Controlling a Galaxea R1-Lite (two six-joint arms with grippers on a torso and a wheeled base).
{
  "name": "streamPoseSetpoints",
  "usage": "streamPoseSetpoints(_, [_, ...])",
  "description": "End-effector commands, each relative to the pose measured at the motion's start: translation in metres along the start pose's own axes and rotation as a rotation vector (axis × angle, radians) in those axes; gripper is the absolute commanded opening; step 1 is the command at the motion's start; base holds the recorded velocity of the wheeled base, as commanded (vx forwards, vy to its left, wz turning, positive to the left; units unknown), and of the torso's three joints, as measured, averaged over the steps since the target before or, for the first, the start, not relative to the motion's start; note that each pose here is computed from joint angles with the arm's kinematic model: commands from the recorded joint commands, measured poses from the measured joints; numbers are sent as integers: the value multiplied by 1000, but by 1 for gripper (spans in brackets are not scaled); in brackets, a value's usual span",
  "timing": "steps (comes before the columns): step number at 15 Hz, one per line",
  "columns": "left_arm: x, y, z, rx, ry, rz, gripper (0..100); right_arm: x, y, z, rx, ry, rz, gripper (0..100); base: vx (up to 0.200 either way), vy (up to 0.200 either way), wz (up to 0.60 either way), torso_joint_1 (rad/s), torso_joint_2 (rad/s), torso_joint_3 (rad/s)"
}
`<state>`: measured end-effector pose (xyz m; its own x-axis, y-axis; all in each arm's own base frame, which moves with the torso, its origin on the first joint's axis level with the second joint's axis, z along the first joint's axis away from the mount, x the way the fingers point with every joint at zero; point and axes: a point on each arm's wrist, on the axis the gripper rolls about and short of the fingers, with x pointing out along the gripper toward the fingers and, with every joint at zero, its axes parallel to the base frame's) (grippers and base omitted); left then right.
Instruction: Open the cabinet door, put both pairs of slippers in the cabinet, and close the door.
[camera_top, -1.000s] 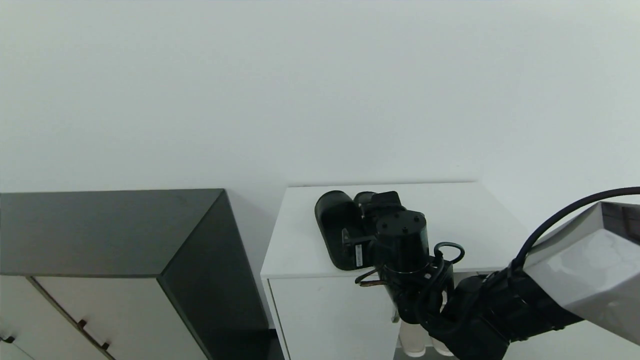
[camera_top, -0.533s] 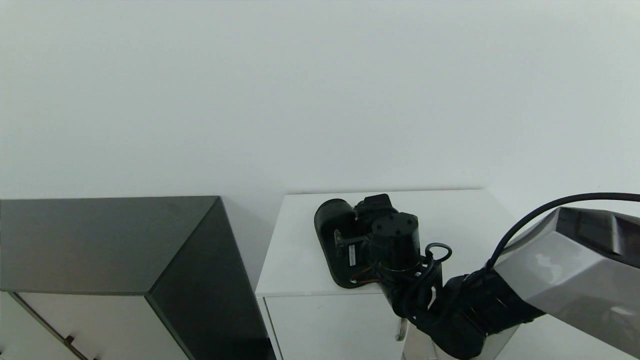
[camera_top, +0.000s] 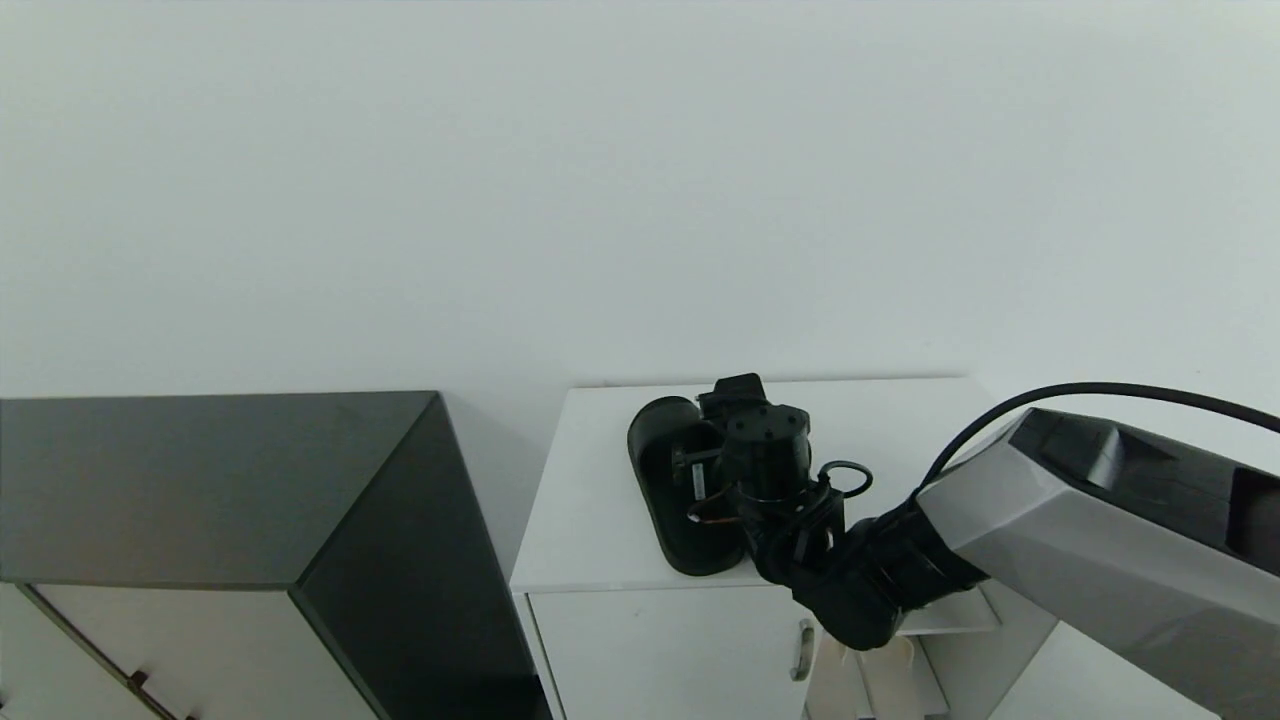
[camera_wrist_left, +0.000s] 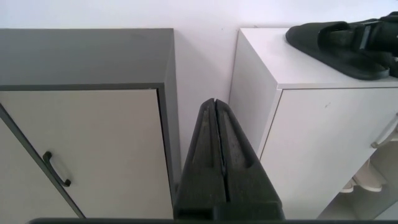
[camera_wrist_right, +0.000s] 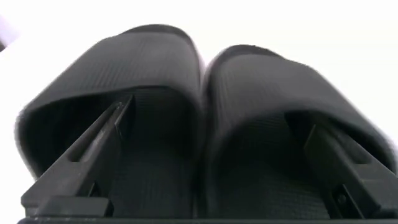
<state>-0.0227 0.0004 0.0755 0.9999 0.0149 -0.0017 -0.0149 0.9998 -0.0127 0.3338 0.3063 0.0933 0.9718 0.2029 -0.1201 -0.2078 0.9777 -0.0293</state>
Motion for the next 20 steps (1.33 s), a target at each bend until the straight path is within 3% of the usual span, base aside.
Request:
streamPoseSetpoints(1, [0, 0, 0, 1, 1, 0, 0, 8, 3, -4, 2, -2, -3, 100, 0, 0, 0, 0, 0, 0])
streamPoseSetpoints(2, [0, 0, 0, 1, 1, 0, 0, 9, 3, -4, 2, -2, -3, 100, 0, 0, 0, 0, 0, 0])
streamPoseSetpoints(3, [0, 0, 0, -1, 1, 0, 0, 11, 2, -5, -4, 9, -7, 0, 0, 0, 0, 0, 0, 0])
streamPoseSetpoints(11, [0, 0, 0, -1, 1, 0, 0, 7, 2, 6, 9, -14, -6, 0, 0, 0, 0, 0, 0, 0])
streamPoseSetpoints(15, [0, 0, 0, -1, 1, 2, 0, -36, -10, 24, -1, 4, 24, 0, 0, 0, 0, 0, 0, 0])
streamPoseSetpoints(20, [0, 0, 0, 2, 1, 4, 0, -102, -22, 17, -10, 13, 98, 0, 0, 0, 0, 0, 0, 0])
